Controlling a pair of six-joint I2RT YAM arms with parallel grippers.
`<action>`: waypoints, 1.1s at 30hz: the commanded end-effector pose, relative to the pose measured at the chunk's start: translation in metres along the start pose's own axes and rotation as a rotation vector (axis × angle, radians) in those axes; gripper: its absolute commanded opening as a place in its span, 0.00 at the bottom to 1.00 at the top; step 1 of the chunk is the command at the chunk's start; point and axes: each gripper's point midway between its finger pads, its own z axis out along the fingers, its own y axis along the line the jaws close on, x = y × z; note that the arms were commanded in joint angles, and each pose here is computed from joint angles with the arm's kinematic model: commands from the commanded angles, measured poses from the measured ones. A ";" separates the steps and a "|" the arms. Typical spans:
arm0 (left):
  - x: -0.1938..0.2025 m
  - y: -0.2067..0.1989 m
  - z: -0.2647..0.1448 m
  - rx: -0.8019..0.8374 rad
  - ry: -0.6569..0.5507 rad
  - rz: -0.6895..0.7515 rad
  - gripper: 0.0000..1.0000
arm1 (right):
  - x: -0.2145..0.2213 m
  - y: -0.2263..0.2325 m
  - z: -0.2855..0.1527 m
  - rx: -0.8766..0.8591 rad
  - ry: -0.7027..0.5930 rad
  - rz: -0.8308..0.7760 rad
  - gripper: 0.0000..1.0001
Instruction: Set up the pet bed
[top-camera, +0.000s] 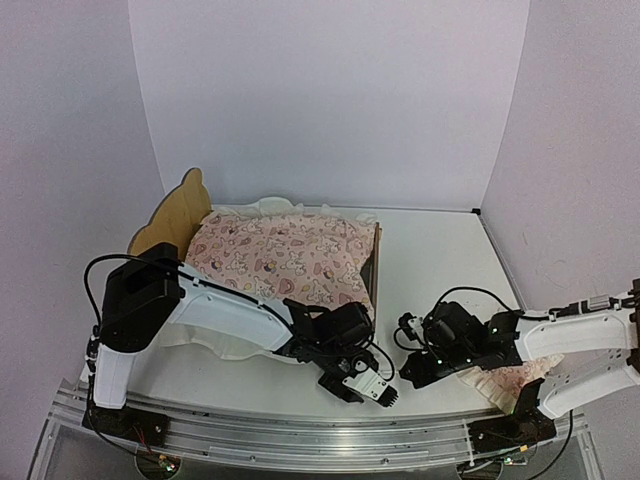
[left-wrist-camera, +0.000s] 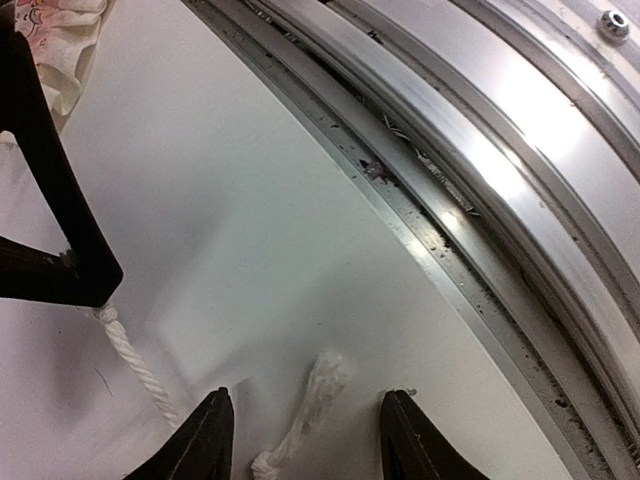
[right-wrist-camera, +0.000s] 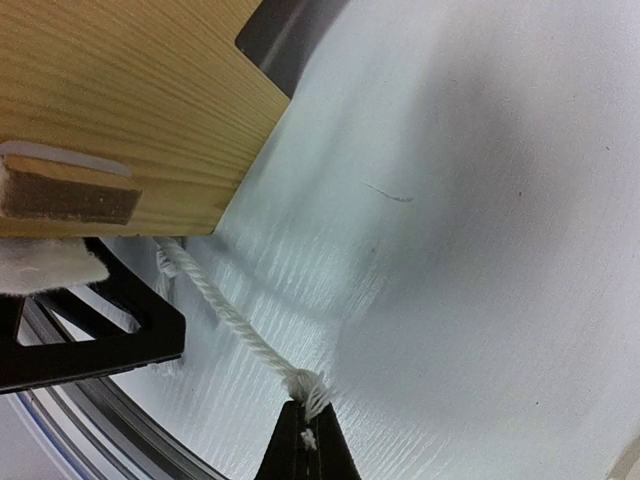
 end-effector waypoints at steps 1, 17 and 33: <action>0.028 0.000 0.019 -0.006 0.117 0.012 0.49 | -0.010 0.007 -0.009 -0.018 -0.020 0.023 0.00; -0.029 0.027 -0.060 -0.035 -0.117 -0.172 0.00 | -0.009 0.009 -0.017 -0.042 -0.045 0.030 0.00; -0.065 0.091 -0.176 -0.011 -0.370 -0.544 0.00 | 0.008 0.104 -0.028 -0.177 -0.117 -0.296 0.00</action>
